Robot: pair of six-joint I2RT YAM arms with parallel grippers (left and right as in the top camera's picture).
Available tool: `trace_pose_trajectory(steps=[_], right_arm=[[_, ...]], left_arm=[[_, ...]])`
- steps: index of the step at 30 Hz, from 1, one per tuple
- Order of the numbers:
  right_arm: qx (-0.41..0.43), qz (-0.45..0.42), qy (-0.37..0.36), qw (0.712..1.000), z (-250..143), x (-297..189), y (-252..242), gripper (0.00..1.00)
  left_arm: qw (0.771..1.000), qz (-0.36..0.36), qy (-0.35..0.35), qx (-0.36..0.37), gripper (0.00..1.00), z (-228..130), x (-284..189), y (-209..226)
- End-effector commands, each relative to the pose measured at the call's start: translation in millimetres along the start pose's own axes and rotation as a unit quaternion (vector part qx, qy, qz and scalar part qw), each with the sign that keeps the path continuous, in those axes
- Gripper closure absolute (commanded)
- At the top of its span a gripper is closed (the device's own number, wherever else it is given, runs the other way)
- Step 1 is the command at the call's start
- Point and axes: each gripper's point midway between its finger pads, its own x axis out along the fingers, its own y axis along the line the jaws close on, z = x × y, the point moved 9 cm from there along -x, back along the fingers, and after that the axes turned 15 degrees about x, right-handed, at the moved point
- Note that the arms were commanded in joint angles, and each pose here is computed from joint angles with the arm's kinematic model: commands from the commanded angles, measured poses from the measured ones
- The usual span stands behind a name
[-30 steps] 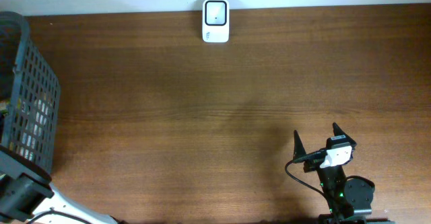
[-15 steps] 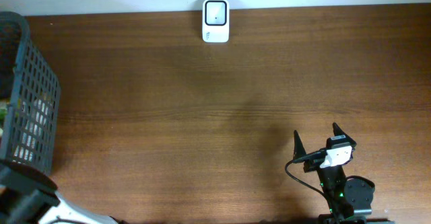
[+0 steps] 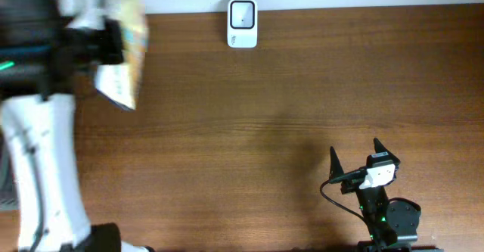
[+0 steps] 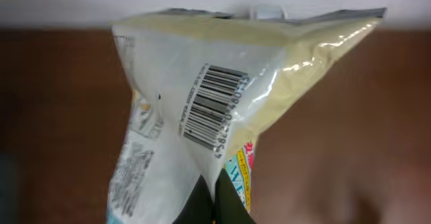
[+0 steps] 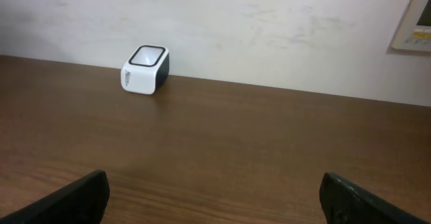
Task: Scan the item barcode
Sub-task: 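Lift the white snack bag out and place it on the table center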
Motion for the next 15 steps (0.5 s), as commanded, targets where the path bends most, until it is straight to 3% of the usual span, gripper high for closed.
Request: trace_pose_trajectory(steps=[1, 5, 10, 11, 12, 15], right_arm=[[-0.003, -0.001, 0.001, 1.000, -2.1, 0.1, -1.2, 0.01], [-0.003, -0.001, 0.001, 1.000, -2.2, 0.1, -1.2, 0.01], [-0.003, -0.001, 0.001, 1.000, -2.1, 0.1, -1.2, 0.01], [-0.003, -0.001, 0.001, 1.000, -2.1, 0.1, -1.2, 0.01], [-0.003, -0.001, 0.001, 1.000, -2.1, 0.1, -1.2, 0.01], [-0.003, -0.001, 0.001, 1.000, -2.1, 0.1, -1.2, 0.01]], left_arm=[[0.988, -0.060, 0.116, 0.077, 1.00, -28.9, 81.9, -46.4], [0.959, -0.112, 0.224, 0.131, 1.00, -82.5, 171.3, -99.0], [0.937, -0.146, 0.269, 0.170, 0.99, -116.1, 223.9, -141.8], [0.936, -0.149, 0.267, 0.177, 0.73, -116.5, 226.0, -148.3], [0.938, -0.148, 0.258, 0.178, 0.56, -112.1, 225.4, -148.6], [0.945, -0.145, 0.234, 0.176, 0.44, -89.9, 214.0, -145.7]])
